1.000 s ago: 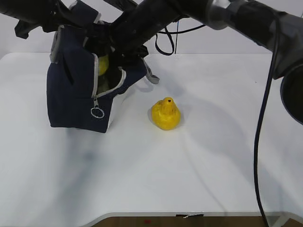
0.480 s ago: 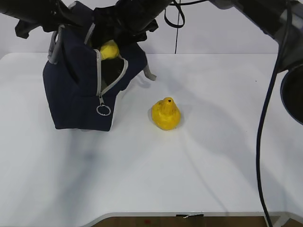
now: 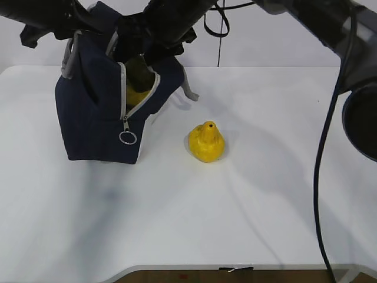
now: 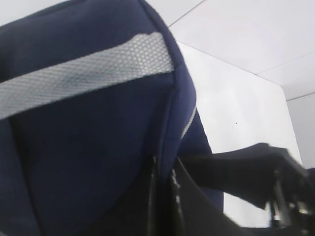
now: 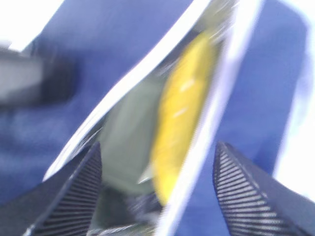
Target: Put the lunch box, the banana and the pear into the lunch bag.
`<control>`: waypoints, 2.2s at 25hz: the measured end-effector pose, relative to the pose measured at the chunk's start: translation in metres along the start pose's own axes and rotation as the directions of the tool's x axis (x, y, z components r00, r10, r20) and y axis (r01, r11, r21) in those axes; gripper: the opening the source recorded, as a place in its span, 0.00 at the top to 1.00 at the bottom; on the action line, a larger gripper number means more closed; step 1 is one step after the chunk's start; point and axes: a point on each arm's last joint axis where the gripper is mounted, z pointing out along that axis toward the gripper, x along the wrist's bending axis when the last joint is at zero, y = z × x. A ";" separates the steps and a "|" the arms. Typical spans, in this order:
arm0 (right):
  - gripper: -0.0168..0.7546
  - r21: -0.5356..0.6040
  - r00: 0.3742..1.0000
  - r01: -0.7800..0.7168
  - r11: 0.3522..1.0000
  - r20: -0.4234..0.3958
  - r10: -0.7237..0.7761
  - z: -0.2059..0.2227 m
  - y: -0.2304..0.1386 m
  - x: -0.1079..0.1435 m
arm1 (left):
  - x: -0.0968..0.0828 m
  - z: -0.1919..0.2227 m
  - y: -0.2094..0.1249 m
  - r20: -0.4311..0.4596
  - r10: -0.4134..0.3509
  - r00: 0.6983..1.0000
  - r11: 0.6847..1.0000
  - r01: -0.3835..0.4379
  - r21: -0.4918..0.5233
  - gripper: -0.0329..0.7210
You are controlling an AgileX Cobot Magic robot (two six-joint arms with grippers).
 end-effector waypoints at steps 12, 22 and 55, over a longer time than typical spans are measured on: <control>0.26 -0.069 0.981 0.024 0.997 0.193 -0.010 -0.044 0.017 0.002 | 0.000 0.000 -0.001 -0.005 0.010 1.000 1.000 -0.010 0.011 0.96; 0.26 -0.037 0.960 0.008 0.999 0.278 0.003 -0.079 0.013 0.010 | 0.001 0.000 -0.002 -0.014 0.025 1.000 1.000 -0.024 0.019 0.96; 0.30 0.409 0.925 -0.115 0.905 0.376 -0.053 -0.025 -0.085 -0.028 | 0.002 0.000 -0.002 -0.023 0.044 0.999 0.999 -0.043 0.026 0.96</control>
